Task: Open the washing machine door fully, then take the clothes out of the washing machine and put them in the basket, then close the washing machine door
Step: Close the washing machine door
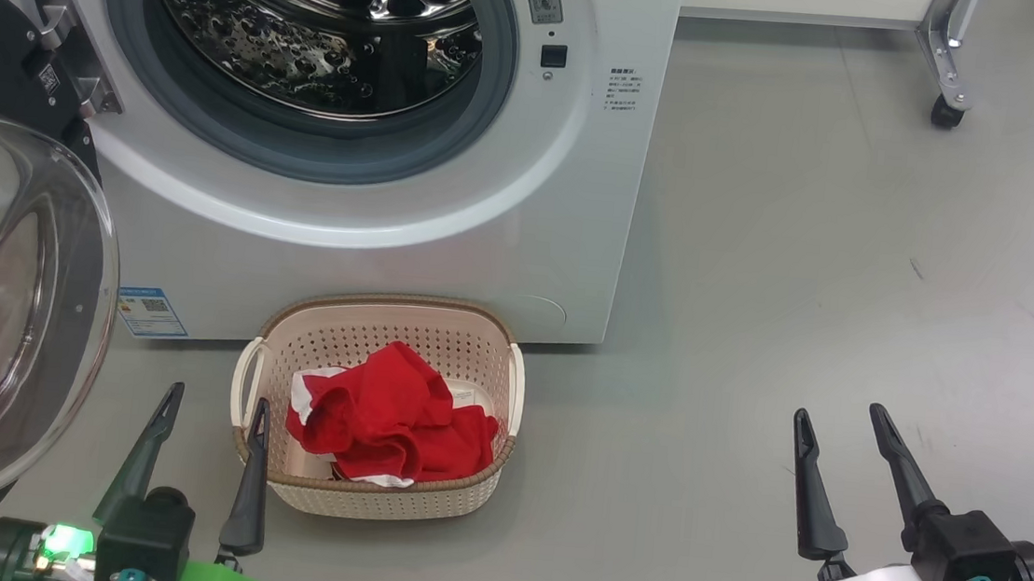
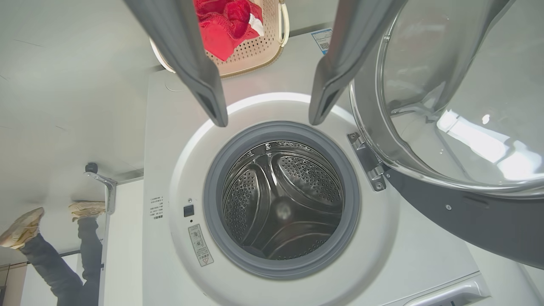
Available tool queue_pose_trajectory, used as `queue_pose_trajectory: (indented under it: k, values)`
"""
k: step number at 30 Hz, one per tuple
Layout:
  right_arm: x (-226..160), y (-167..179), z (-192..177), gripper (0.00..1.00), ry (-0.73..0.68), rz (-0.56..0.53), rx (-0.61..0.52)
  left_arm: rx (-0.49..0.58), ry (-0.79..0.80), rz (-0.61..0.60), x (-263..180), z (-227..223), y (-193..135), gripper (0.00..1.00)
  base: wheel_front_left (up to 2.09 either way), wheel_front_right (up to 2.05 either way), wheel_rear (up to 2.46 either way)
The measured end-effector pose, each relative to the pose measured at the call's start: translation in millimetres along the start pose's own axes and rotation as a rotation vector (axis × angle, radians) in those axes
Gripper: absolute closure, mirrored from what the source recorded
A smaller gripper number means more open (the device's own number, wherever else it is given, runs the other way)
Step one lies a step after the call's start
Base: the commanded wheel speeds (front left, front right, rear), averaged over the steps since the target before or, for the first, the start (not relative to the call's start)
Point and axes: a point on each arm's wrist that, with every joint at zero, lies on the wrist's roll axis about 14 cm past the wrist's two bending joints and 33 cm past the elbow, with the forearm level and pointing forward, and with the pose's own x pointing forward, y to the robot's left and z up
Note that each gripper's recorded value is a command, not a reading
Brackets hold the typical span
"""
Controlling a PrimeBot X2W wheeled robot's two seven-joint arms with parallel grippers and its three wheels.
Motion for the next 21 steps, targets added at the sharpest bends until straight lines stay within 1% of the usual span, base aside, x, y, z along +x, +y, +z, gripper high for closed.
queue_pose_trajectory:
  k: [21]
  values:
    - [-0.6, 1.0, 2.9, 0.00, -0.010, -0.001, -0.002, 0.001, -0.006, 0.003, -2.8, 3.7, 0.9, 0.00, -0.04, 0.04, 0.00]
